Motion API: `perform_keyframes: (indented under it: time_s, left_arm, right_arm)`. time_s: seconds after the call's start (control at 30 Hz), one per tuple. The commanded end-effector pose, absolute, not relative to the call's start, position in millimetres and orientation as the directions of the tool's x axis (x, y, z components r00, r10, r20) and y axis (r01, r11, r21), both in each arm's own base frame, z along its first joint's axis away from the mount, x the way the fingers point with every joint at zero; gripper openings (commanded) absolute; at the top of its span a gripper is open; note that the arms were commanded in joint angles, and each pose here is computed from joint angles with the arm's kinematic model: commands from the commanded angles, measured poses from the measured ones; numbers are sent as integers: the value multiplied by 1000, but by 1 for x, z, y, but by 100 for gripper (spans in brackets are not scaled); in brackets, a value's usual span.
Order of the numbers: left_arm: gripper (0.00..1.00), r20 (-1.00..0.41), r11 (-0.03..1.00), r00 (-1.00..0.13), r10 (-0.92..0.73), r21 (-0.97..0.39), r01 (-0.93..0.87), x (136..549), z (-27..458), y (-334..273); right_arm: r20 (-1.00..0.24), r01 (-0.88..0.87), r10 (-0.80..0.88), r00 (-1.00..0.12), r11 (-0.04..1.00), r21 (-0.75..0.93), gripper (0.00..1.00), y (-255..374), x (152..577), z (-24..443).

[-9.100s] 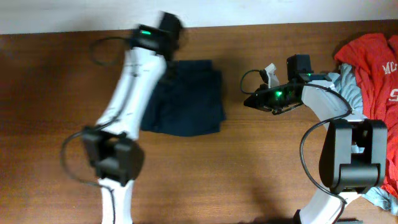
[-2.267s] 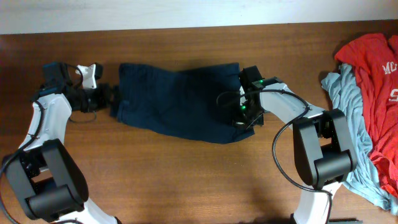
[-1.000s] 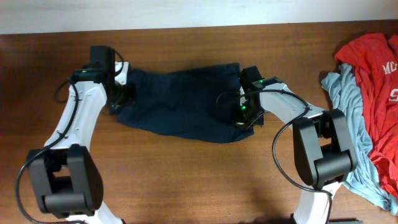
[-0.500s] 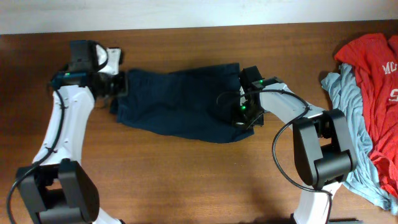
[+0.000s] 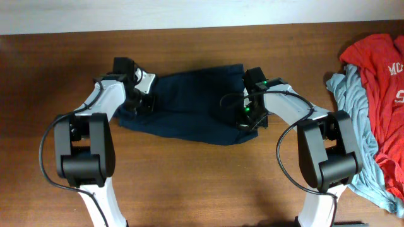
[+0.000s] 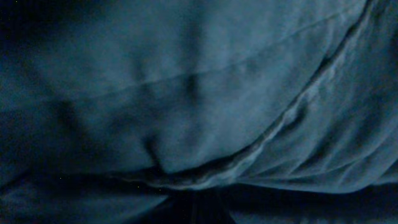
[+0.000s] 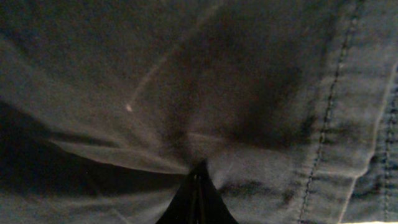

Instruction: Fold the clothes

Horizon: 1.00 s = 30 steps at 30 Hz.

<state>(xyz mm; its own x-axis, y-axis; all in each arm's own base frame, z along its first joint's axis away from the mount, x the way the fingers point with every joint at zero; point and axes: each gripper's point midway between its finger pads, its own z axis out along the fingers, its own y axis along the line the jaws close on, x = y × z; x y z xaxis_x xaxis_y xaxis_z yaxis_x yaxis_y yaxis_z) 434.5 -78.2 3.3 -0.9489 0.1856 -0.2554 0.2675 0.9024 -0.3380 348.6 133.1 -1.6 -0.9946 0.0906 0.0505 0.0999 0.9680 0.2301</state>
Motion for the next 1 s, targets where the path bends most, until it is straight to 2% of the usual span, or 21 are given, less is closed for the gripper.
perform_keyframes:
  time_s: [0.0, 0.1, 0.23, 0.37, 0.6, 0.73, 0.87, 0.97]
  left_arm:
    - [0, -207, 922, -965, 159, -318, 220, 429, -13, -51]
    - [2, -169, 943, -977, 128, -286, 173, 423, -17, -29]
    - [18, -152, 949, -984, 91, -286, 132, 420, -17, -13]
    - [24, -141, 953, -989, 55, -289, 94, 422, -6, 2]
    - [31, -198, 957, -980, 33, -278, 89, 443, 48, 15]
    - [33, -256, 931, -966, 45, -339, 133, 453, 79, -3]
    - [34, -278, 913, -957, 87, -362, 188, 455, 89, -29]
    - [35, -274, 911, -953, 131, -345, 224, 453, 87, -46]
  right_arm:
    - [77, 101, 89, -993, 982, 158, 4, 119, 337, -12]
    - [77, 101, 89, -993, 982, 157, 4, 119, 337, -12]
    - [78, 105, 94, -993, 982, 156, 4, 119, 337, -12]
    - [91, 133, 120, -989, 980, 147, 4, 117, 335, -12]
    - [91, 135, 122, -988, 980, 147, 4, 117, 335, -12]
    - [85, 104, 90, -992, 979, 175, 4, 121, 337, -9]
    - [-12, -58, -57, -998, 955, 291, 4, 133, 352, 22]
    - [-118, -102, -65, -991, 937, 335, 6, 129, 369, 59]
